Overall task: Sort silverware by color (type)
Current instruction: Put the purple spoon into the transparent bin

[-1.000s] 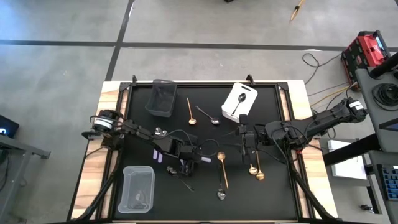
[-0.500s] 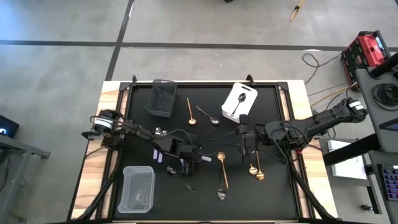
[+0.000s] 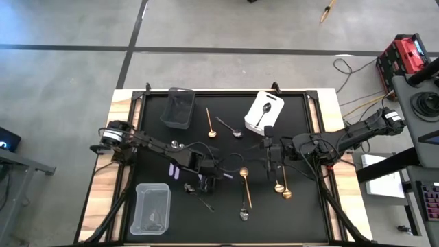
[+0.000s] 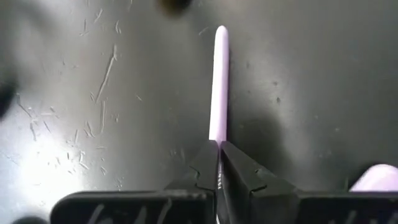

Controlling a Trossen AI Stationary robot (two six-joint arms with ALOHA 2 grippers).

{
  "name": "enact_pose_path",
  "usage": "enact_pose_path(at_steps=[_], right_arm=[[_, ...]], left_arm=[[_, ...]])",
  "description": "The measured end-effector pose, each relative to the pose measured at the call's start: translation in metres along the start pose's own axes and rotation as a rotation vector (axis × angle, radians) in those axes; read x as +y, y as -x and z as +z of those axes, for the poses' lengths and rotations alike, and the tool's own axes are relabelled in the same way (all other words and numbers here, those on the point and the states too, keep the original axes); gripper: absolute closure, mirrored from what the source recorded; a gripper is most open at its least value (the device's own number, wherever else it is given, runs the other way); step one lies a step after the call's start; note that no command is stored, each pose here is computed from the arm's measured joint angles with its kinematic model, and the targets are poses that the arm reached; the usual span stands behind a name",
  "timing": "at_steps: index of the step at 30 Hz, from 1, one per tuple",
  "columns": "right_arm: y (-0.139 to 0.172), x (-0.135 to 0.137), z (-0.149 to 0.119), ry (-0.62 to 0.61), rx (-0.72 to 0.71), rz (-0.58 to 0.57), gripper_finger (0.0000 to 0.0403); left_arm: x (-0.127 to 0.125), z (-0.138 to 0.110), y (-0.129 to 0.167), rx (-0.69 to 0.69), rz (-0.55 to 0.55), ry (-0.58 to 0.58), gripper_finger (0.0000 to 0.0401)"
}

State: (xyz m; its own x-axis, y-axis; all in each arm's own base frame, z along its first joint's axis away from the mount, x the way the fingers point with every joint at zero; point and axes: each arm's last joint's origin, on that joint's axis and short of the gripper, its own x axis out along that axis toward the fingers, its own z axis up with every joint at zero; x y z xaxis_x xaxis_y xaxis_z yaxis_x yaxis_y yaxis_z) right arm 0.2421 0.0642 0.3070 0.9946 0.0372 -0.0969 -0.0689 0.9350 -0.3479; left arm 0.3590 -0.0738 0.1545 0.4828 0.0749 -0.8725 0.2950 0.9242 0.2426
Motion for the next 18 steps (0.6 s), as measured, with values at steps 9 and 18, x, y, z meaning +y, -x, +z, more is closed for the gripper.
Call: enact_pose_path(at_steps=[9,18], right_arm=[[0.0,-0.0006,-0.0002,-0.006,0.007,-0.02,0.0284],[0.0,-0.0006,-0.0002,-0.007,0.007,-0.02,0.0284]], left_arm=[[0.0,-0.0005,0.0016,0.016,0.012,-0.012,0.0398],[0.0021,-0.0013,0.0099,0.02,0.011,-0.055,0.0401]])
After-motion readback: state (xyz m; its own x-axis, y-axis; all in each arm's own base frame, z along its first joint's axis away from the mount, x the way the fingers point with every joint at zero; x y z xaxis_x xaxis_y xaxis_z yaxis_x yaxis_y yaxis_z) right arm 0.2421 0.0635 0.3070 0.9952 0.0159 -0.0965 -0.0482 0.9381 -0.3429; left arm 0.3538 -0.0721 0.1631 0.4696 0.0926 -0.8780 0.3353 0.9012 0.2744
